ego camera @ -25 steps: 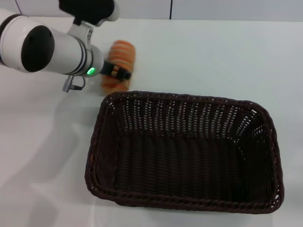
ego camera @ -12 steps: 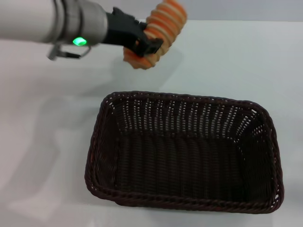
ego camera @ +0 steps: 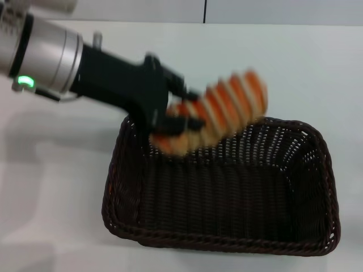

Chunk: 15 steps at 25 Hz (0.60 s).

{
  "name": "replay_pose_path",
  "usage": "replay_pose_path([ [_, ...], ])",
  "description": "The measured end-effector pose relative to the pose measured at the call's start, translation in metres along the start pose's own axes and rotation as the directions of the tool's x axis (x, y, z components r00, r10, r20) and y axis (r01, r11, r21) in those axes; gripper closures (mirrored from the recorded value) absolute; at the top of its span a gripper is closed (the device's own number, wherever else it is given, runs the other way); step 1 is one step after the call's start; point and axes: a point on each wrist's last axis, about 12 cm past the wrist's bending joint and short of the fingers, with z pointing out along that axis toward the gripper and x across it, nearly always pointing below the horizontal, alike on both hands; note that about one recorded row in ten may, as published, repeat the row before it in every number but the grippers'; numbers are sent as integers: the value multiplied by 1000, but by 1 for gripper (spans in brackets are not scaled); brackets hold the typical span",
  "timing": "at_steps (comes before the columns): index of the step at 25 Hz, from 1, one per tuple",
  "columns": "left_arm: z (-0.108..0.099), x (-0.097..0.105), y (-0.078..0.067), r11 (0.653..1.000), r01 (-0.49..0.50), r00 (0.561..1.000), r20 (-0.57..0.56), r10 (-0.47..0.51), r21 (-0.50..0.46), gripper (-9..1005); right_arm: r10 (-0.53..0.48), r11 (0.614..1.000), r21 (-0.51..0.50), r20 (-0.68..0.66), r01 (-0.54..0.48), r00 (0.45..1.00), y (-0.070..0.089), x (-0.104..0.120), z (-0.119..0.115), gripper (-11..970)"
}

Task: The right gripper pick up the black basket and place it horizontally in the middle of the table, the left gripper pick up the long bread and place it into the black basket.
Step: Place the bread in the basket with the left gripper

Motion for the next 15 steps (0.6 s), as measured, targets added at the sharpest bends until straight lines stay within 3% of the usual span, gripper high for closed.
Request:
replay_pose_path([
  [2,8,7,-6,997,18,999,-37,-16,70,586,0,1000,4,10,0,1000,0,-1,1,127],
  [7,16,10,-6,997,31,998,-65,-26,64,632,1,1000,-1,19,-1,1000,2,-3,2,127],
  [15,18,9,-4,998,31,998,-65,-27,62,325,-1,1000,-1,26,1,1000,2,-4,1,128],
])
